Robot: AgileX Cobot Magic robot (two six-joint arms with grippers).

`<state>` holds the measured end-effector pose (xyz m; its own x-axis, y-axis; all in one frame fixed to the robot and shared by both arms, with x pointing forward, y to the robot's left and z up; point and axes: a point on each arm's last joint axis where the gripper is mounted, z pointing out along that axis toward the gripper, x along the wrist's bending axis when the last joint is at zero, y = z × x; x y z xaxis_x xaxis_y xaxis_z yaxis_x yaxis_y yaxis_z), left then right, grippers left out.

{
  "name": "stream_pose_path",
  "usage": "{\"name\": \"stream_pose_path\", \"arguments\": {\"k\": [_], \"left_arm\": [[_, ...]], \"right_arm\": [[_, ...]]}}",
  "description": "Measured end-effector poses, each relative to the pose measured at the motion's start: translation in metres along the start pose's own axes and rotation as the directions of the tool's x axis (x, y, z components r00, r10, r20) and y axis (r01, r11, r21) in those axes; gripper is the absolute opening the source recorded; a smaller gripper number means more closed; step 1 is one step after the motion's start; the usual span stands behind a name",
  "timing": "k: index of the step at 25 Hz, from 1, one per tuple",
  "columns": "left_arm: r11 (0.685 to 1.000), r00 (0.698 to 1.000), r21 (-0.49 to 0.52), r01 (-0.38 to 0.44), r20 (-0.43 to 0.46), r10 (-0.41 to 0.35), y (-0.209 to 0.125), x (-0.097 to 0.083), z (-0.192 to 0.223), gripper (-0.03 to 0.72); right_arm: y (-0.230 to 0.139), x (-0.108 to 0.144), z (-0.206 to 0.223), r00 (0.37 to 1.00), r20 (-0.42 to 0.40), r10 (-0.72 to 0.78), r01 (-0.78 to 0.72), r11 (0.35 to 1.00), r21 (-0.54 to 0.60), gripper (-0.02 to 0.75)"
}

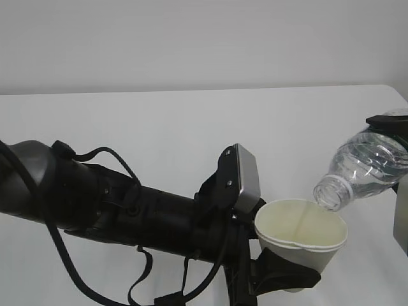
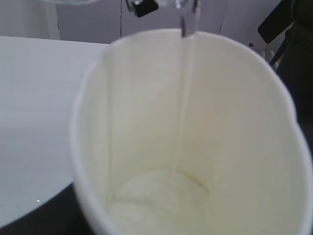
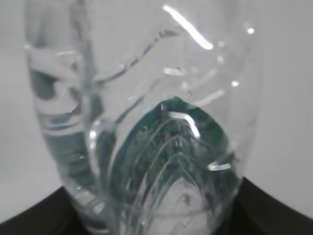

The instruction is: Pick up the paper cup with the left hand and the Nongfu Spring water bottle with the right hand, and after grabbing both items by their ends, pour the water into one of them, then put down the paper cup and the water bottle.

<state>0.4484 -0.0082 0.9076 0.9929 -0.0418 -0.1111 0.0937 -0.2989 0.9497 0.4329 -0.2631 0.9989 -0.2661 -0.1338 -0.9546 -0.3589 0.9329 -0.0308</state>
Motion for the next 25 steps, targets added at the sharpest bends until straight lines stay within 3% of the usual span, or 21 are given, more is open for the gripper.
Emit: {"name": "stream_pose_path", "arguments": {"k": [25], "left_arm": [[1.000,1.000,0.001,0.001,-0.002,-0.001,-0.0001,0.0002,0.0000,0.420]], "right_arm": [[0.0000,0.0000,0.0000,1.000,0.000,-0.010,0.010,1.000,0.000,0.436]]}}
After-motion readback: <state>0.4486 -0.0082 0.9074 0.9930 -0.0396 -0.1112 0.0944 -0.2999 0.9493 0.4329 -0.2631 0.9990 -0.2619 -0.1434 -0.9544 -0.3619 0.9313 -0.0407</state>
